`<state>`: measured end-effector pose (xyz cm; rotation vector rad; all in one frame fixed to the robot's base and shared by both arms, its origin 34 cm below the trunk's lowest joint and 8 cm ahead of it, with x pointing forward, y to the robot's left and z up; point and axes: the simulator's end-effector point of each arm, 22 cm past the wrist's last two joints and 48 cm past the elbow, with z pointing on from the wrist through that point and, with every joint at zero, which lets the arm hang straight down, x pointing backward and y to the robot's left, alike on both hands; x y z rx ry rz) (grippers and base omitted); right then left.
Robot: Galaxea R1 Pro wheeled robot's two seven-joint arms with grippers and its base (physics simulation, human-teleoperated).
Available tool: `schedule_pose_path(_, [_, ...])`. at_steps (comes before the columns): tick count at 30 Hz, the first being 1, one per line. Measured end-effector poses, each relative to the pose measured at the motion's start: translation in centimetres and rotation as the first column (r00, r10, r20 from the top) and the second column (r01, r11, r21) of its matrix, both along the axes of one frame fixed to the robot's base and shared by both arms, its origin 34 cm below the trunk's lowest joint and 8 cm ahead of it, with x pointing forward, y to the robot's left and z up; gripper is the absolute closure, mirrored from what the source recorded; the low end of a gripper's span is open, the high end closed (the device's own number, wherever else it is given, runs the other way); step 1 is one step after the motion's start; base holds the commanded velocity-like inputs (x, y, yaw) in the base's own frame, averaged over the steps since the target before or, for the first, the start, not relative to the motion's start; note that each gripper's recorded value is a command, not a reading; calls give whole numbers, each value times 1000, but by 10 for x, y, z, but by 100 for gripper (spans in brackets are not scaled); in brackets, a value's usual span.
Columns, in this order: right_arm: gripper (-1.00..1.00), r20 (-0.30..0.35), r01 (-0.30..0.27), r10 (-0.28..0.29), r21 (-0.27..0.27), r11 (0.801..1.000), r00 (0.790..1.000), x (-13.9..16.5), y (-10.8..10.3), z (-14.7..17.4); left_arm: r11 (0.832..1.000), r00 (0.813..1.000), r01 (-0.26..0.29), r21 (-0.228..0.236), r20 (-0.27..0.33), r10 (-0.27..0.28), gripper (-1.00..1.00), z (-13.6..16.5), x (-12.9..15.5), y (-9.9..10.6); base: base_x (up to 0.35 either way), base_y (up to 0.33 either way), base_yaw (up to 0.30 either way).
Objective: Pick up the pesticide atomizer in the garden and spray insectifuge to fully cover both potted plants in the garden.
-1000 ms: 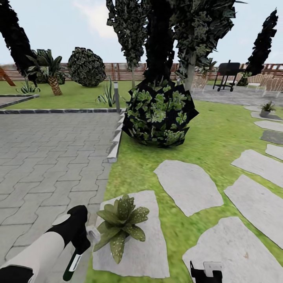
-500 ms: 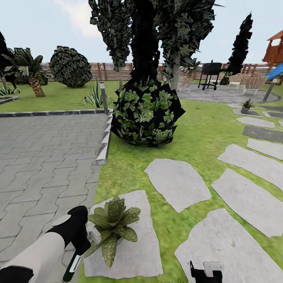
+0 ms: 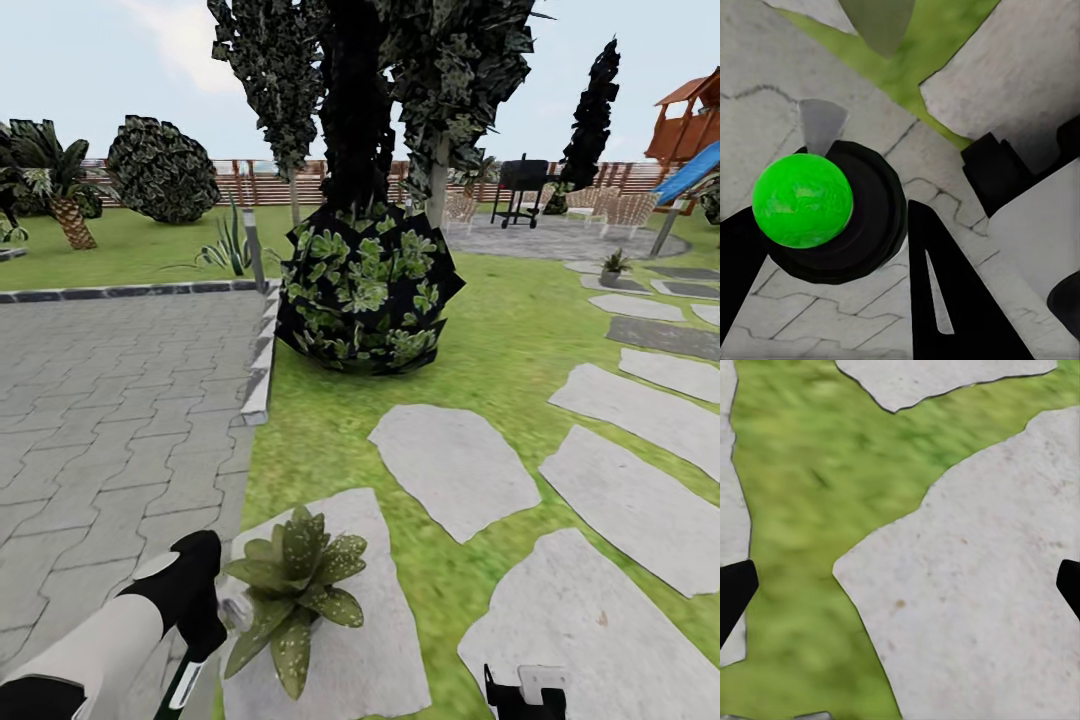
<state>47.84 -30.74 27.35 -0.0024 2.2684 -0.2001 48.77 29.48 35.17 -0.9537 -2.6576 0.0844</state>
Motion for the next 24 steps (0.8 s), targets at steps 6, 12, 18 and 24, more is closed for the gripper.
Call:
schedule_pose_path(6, [-100, 0, 1, -1, 0, 1000, 1000, 0, 0, 0, 1000, 1000, 9, -4, -5, -9, 100, 1, 0, -1, 0, 2, -263])
schedule_pose_path(12, [-100, 0, 0, 0, 0, 1000, 1000, 0, 0, 0, 1000, 999, 7, -2, -41, -7, 100, 0, -11, 8, 0, 0, -248])
schedule_pose_path(18, [-100, 0, 0, 0, 0, 1000, 1000, 0, 0, 0, 1000, 996, -6, -19, -86, 4, 100, 0, -23, 8, 0, 31, -16])
schedule_pose_path(24, [-100, 0, -1, 1, 2, 1000, 1000, 0, 1, 0, 1000, 997, -7, -8, -74, 6, 100, 1, -20, 15, 0, 278, -52])
